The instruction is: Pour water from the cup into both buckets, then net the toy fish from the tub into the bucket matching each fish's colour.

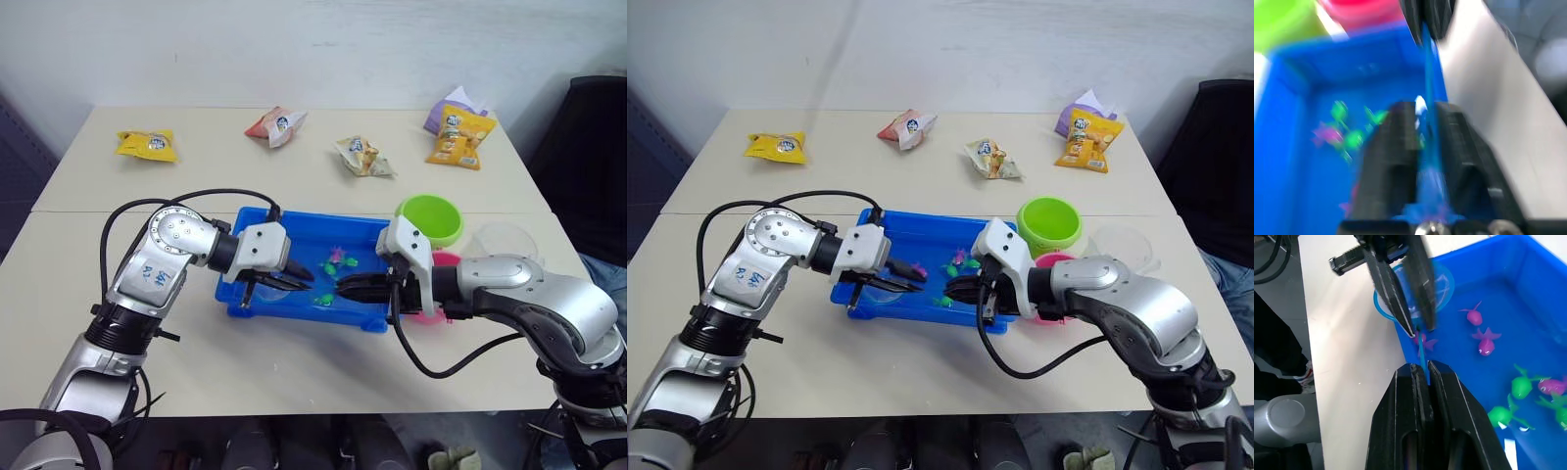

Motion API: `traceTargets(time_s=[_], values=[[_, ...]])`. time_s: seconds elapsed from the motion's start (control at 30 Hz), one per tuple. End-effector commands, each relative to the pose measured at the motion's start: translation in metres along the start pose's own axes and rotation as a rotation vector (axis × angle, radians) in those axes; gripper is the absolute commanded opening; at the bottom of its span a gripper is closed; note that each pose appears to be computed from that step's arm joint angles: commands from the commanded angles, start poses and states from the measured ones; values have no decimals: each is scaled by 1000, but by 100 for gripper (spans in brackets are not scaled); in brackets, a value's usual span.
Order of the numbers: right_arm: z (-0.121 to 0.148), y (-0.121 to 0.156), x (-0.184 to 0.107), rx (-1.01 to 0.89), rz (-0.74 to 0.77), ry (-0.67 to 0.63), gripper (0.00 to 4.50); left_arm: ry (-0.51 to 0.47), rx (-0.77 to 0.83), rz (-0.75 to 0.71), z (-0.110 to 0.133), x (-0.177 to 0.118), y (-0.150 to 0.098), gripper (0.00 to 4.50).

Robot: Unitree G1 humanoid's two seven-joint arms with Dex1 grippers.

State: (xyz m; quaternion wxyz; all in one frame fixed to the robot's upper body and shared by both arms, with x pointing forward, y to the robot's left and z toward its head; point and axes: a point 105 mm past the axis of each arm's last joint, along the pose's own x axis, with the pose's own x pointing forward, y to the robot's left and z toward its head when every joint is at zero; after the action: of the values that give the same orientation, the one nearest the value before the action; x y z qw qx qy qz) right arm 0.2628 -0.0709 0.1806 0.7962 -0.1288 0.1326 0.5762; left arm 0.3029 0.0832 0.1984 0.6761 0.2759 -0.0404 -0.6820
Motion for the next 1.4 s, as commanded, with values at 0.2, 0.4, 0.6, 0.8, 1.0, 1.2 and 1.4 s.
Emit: traceTargets(time_s=[0.2, 0.4, 0.6, 0.8, 1.0, 1.2, 1.4], values=[[6, -7, -27, -119, -61, 35, 0, -157, -45, 366, 28, -98, 47, 448], [-8, -22, -59, -51, -181, 127, 0, 9, -114, 458, -22, -133, 31, 448], [-14, -45, -70, -48, -347, 200, 0, -10, -192, 454, -40, -118, 10, 448], [-17, -56, -65, -31, -406, 260, 0, -16, -218, 460, -46, -107, -1, 448], [-25, -74, -62, -7, -507, 351, 0, -102, -254, 484, -35, -99, -2, 448], [-23, -75, -50, -15, -495, 386, 0, -95, -266, 473, -34, -94, -8, 448], [-23, -75, -42, -28, -480, 410, 0, -93, -266, 474, -32, -93, -8, 448]])
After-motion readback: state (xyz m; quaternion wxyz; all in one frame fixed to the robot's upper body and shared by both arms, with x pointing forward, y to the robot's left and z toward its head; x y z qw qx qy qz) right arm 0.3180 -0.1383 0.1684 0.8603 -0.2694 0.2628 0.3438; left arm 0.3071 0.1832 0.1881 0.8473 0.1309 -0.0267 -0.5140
